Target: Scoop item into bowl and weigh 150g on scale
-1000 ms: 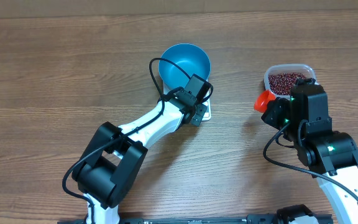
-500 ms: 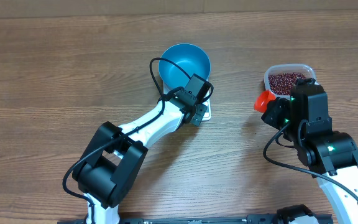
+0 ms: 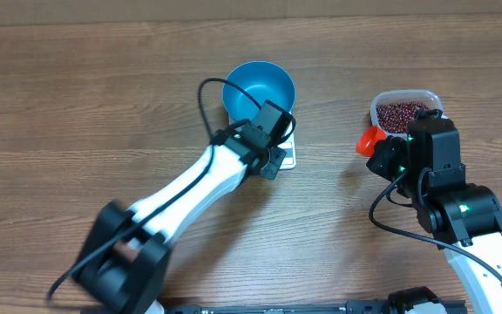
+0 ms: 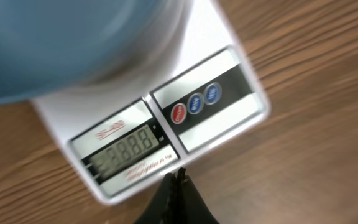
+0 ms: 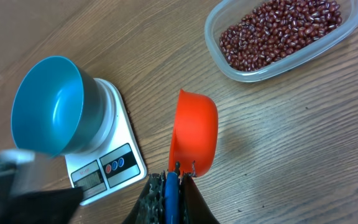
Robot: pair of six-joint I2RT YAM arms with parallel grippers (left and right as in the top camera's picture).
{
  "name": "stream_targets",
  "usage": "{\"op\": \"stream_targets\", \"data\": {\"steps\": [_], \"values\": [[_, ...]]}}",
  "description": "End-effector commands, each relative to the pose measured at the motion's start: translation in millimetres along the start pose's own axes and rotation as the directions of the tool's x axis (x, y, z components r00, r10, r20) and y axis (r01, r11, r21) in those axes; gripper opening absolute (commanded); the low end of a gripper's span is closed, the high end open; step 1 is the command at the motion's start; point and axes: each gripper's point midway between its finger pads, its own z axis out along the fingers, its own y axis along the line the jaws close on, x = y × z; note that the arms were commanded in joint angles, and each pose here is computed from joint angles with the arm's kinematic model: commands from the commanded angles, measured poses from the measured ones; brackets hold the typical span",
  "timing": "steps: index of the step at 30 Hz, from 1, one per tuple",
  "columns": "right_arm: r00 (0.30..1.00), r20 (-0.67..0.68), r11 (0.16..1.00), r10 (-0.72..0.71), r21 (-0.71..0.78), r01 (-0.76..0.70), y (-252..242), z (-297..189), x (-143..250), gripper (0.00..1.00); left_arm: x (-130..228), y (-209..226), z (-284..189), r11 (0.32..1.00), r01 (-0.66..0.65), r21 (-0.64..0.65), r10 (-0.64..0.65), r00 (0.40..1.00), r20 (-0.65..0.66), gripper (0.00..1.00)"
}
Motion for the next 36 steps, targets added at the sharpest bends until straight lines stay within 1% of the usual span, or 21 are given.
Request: {"op": "stream_targets", "data": {"steps": [1, 3, 4, 5, 9, 12, 26, 29, 34, 36], "values": [[0.999, 0.044, 1.0, 0.007, -0.018, -0.006, 5, -9, -12, 0.04, -17, 1, -60, 1.0, 0.001, 0.022, -0.004, 0.993, 0.12, 0.22], [0.999, 0.044, 1.0, 0.003, -0.018, -0.003, 5, -9, -12, 0.04, -15, 6, -78, 1.0, 0.006, 0.006, -0.007, 0.991, 0.133, 0.63], [0.999, 0.045, 1.0, 0.003, -0.018, -0.003, 5, -9, -12, 0.04, -13, 10, -86, 1.0, 0.008, -0.005, -0.007, 0.99, 0.139, 0.92], [0.999, 0.046, 1.0, 0.004, -0.015, -0.003, 5, -9, -12, 0.04, -11, 13, -92, 1.0, 0.01, -0.018, -0.007, 0.99, 0.143, 1.0], [0.999, 0.051, 1.0, 0.004, -0.009, -0.003, 4, -9, -13, 0.04, -5, 31, -111, 0.994, 0.022, -0.104, -0.006, 0.988, 0.155, 1.0], [0.999, 0.053, 1.0, 0.004, -0.007, -0.003, 3, -9, -13, 0.04, -2, 34, -115, 0.992, 0.024, -0.12, -0.005, 0.988, 0.152, 1.0], [0.999, 0.052, 1.0, 0.003, -0.006, -0.003, 3, -9, -13, 0.04, 0, 34, -114, 0.992, 0.021, -0.121, -0.003, 0.99, 0.143, 1.0], [0.999, 0.05, 1.0, -0.001, -0.004, 0.001, 3, -9, -13, 0.04, -1, 32, -117, 0.994, -0.006, -0.111, 0.023, 0.988, 0.15, 1.0], [0.999, 0.049, 1.0, 0.0, -0.004, 0.0, 3, -9, -13, 0.04, -5, 28, -140, 0.997, -0.065, -0.04, 0.072, 0.976, 0.207, 1.0], [0.999, 0.05, 1.0, 0.0, -0.004, 0.0, 3, -9, -13, 0.04, -7, 32, -155, 0.998, -0.06, -0.028, 0.065, 0.966, 0.248, 1.0]]}}
